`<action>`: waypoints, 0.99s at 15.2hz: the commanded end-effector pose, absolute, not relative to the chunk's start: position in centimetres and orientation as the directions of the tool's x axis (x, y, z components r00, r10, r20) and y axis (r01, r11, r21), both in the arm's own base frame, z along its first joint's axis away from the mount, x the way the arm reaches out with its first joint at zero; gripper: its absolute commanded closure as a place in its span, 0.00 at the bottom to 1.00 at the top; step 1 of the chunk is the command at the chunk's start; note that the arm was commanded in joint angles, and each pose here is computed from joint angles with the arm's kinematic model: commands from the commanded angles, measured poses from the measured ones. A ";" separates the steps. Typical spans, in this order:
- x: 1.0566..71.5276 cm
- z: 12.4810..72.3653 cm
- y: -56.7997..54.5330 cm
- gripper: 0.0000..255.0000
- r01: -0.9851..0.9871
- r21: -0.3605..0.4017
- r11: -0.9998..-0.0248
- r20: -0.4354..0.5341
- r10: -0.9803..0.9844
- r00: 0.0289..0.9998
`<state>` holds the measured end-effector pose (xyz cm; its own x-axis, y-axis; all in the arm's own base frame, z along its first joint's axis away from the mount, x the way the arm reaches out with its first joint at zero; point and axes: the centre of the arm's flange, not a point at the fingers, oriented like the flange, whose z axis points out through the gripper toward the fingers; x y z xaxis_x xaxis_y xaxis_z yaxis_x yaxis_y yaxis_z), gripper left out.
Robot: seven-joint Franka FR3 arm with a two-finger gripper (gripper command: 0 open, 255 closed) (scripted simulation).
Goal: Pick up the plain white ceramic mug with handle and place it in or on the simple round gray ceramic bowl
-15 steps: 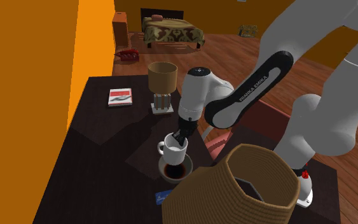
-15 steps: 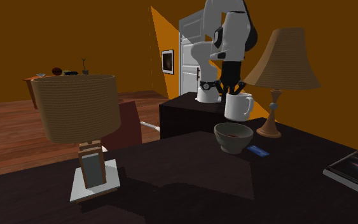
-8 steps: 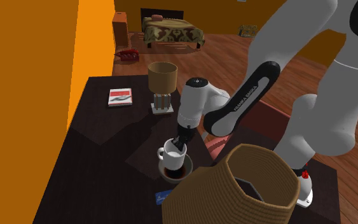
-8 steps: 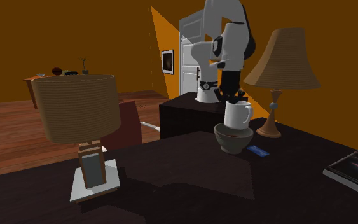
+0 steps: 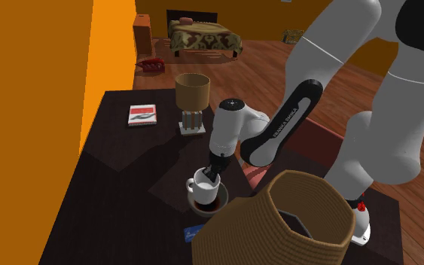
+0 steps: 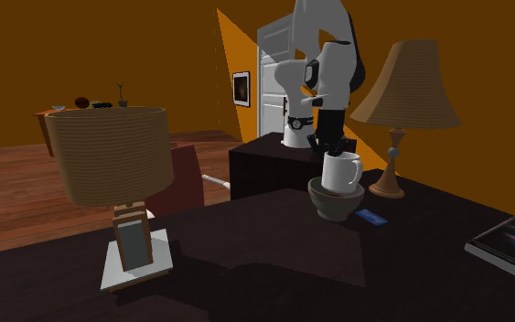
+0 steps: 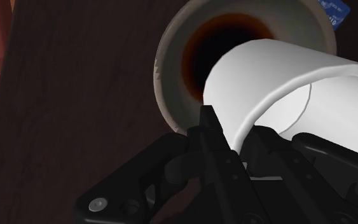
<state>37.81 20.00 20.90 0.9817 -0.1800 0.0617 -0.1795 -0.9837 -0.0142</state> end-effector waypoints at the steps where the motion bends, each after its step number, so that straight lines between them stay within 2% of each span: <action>1: 37.8 20.9 20.0 1.00 -0.179 -0.015 -0.984 0.062 -0.180 0.982; 3: 37.8 20.9 20.0 1.00 -0.179 -0.015 -0.984 0.062 -0.180 0.982; 4: 37.8 20.9 20.0 0.00 -0.179 -0.015 -0.984 0.062 -0.180 0.982; 9: 37.8 20.9 20.0 0.00 -0.179 -0.015 -0.984 0.062 -0.180 0.982; 13: 37.5 25.9 20.0 0.00 -0.179 -0.015 -0.984 0.062 -0.180 0.982; 15: 37.5 25.9 20.0 0.00 -0.179 -0.015 -0.984 0.062 -0.180 0.982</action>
<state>37.46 20.09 25.62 0.9816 -0.1800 0.0634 -0.1794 -0.9837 -0.0148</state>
